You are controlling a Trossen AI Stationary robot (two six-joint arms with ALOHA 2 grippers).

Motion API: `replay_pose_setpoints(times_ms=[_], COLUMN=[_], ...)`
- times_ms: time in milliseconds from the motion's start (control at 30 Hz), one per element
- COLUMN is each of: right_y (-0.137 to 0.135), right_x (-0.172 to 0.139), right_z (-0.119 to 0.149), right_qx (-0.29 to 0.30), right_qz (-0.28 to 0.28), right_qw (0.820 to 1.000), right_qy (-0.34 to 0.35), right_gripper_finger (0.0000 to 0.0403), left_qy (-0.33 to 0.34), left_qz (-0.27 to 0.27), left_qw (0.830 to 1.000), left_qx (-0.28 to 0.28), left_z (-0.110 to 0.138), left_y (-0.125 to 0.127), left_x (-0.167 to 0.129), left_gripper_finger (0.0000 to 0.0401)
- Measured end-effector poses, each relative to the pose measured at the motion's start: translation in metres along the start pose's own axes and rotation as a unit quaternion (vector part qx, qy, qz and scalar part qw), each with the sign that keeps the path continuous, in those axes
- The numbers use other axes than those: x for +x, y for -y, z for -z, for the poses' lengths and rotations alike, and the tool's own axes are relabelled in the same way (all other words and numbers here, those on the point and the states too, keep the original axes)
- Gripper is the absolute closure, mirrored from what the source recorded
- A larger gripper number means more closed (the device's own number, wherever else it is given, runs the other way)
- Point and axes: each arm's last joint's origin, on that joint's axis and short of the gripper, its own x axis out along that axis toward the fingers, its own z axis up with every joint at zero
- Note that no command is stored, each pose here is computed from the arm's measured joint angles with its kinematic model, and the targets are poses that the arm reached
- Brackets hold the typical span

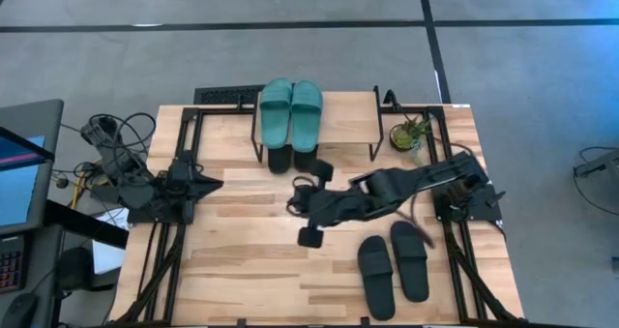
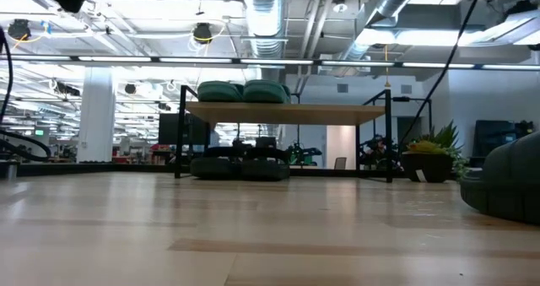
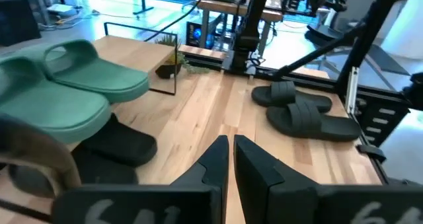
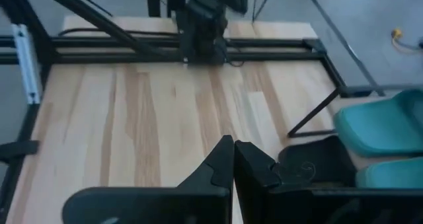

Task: Pick and place slides into the shelf
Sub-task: Put the right black slide under the shelf

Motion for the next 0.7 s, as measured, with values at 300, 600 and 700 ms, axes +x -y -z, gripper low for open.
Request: replay_pose_setpoints(times_ms=[300, 600, 700], right_y=[0.017, 0.044, 0.055], right_x=[-0.051, -0.120, -0.143], right_z=[0.001, 0.002, 0.003], right_qx=[-0.107, -0.158, -0.157], right_qz=[-0.122, -0.217, -0.221], right_qw=[0.987, 0.962, 0.960], right_qy=[-0.010, 0.045, 0.073], right_gripper_finger=[0.0403, 0.0403, 0.0403], left_qy=[0.054, 0.125, 0.139], left_qz=[-0.054, -0.083, -0.086], left_qw=[0.997, 0.988, 0.986], left_qx=[0.002, -0.032, -0.024], left_z=[0.002, 0.019, 0.023], left_y=[0.060, 0.109, 0.116], left_x=[0.046, 0.108, 0.118], left_gripper_finger=[0.0388, 0.0388, 0.0388])
